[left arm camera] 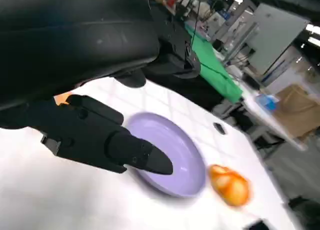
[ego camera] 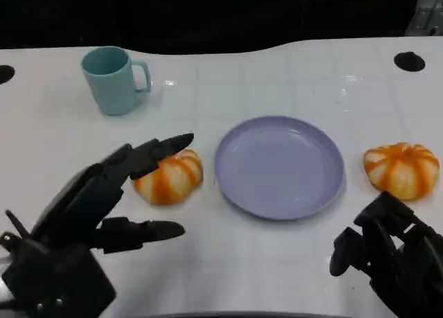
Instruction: Grasp the bread from the table and place it into the plate.
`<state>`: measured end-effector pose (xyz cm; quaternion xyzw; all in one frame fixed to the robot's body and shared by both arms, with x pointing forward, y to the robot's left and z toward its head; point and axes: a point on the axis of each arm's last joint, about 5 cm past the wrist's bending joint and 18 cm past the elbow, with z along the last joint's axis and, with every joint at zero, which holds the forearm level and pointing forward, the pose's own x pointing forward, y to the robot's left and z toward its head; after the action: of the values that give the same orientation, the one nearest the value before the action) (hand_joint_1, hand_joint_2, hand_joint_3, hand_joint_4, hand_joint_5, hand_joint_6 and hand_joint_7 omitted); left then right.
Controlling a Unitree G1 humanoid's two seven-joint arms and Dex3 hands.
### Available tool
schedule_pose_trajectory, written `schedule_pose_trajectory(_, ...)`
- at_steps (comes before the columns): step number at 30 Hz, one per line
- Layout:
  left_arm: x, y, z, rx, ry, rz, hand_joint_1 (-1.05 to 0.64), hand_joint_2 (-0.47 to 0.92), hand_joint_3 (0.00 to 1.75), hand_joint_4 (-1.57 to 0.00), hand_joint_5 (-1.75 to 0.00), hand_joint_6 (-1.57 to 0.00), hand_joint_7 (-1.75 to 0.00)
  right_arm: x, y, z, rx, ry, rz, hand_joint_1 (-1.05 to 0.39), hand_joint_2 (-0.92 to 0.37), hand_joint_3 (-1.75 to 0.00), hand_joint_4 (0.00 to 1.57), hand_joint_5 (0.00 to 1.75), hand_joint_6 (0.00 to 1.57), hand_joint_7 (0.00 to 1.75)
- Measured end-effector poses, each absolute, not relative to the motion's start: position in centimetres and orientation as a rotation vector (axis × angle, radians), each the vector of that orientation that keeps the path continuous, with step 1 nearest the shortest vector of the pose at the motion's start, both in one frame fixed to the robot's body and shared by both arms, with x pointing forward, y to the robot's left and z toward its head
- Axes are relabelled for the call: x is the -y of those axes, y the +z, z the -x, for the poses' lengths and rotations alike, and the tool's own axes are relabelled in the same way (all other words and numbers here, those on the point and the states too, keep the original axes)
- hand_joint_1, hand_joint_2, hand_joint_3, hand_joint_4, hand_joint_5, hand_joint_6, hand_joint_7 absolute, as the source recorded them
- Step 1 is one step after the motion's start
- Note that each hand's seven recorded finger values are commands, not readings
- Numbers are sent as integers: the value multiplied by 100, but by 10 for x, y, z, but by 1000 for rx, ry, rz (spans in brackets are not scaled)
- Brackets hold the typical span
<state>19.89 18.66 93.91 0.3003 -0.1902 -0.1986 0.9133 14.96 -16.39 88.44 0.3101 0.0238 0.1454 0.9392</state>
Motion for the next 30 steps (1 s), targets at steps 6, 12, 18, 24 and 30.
schedule_pose_trajectory(6,-182,950,-205,402,-398,-847,-16,71,0,-1,-12,-16,-1,163,885,-150,-46,299,-635,-53,-72,-71,69,175,55,158)
schedule_pose_trajectory(12,-173,953,-213,398,-373,-1000,-13,70,0,-3,-19,-18,-1,163,885,-150,-46,299,-635,-54,-72,-71,69,175,55,158)
schedule_pose_trajectory(18,-160,948,-228,356,-355,-1197,-10,73,1,0,-15,-15,0,163,885,-150,-48,296,-636,-54,-72,-72,69,175,54,158)
schedule_pose_trajectory(24,-147,948,-239,298,-369,-1260,-8,72,0,0,-14,-17,-1,163,885,-150,-49,292,-635,-54,-71,-71,70,175,53,160)
schedule_pose_trajectory(30,-135,942,-256,189,-414,-1289,-4,75,2,0,-11,-17,-1,162,887,-149,-54,288,-637,-54,-71,-70,69,175,52,160)
